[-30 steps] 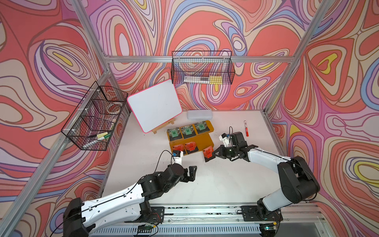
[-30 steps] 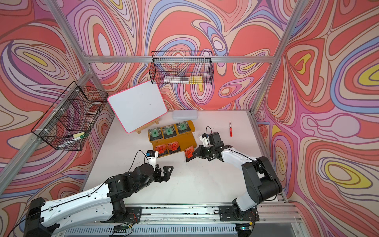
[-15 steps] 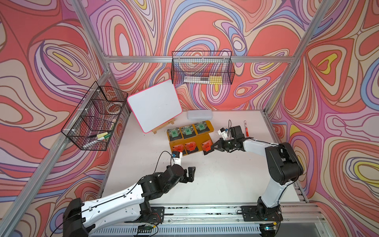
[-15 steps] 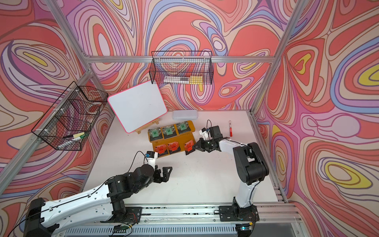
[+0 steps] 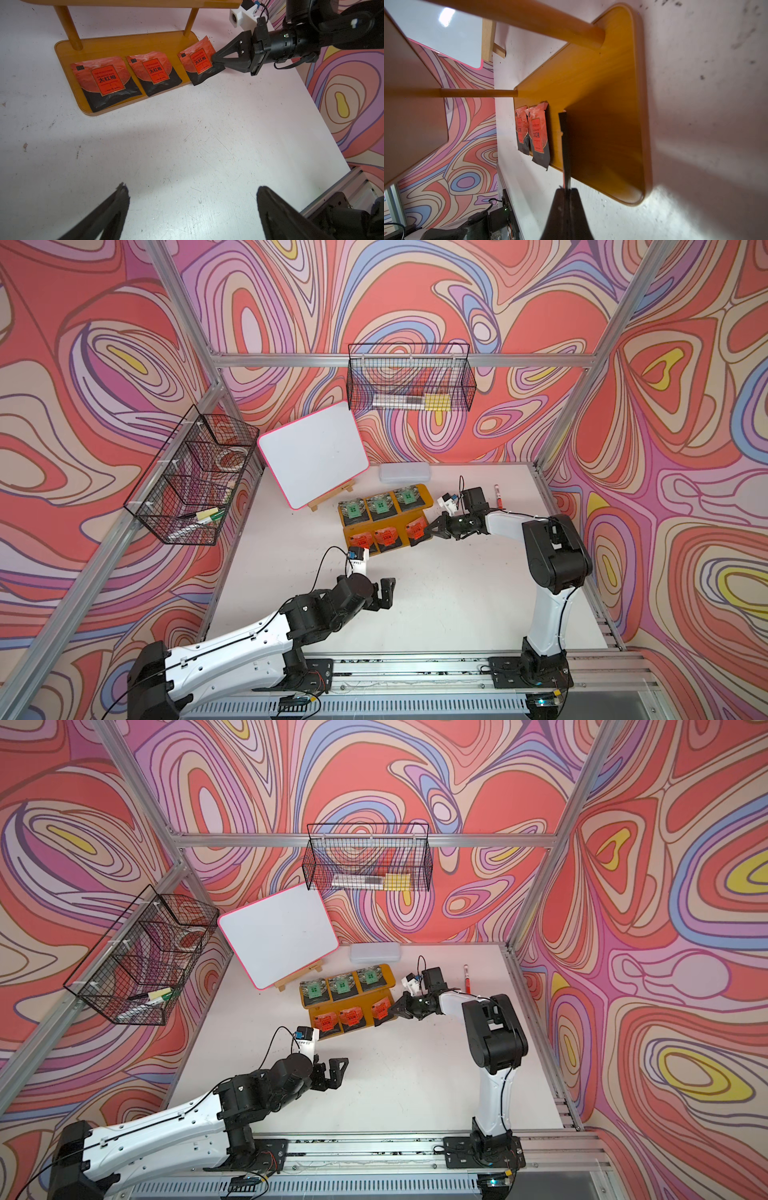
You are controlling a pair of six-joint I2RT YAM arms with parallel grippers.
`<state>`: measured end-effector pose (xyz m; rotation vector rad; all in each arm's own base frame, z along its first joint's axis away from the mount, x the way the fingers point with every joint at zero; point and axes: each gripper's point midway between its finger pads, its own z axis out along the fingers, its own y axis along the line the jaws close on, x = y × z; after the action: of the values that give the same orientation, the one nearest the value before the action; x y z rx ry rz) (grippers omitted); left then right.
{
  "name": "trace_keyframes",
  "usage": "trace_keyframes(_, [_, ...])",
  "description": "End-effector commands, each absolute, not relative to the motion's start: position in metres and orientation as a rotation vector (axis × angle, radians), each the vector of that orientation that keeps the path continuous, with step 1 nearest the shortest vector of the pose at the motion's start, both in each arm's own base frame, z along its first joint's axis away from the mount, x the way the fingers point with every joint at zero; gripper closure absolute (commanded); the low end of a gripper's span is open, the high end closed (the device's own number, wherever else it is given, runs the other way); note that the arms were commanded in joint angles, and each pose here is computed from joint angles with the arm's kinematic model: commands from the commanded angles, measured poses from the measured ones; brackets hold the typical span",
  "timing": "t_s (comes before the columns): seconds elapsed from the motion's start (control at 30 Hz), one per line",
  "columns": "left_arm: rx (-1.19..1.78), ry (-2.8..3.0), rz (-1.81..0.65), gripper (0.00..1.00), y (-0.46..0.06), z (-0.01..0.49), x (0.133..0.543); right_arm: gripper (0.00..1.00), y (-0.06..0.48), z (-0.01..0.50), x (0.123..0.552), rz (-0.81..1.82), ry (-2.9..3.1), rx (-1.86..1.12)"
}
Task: Place the tea bags on the shelf by color
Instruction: Place the tea bag on the shelf.
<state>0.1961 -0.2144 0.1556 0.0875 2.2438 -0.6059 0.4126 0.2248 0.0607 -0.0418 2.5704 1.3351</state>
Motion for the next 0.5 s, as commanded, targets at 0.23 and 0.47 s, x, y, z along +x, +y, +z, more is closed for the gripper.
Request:
trace_keyframes(0.23, [0.088, 2.248, -0.561, 0.01, -0.205, 0.150, 0.196, 1.00, 0.230, 0.050, 0.420, 1.394, 2.607, -0.052])
trace_keyframes(0.47, [0.084, 2.253, -0.558, 0.01, -0.205, 0.147, 0.196, 1.00, 0.231, 0.043, 0.423, 1.398, 2.627, -0.052])
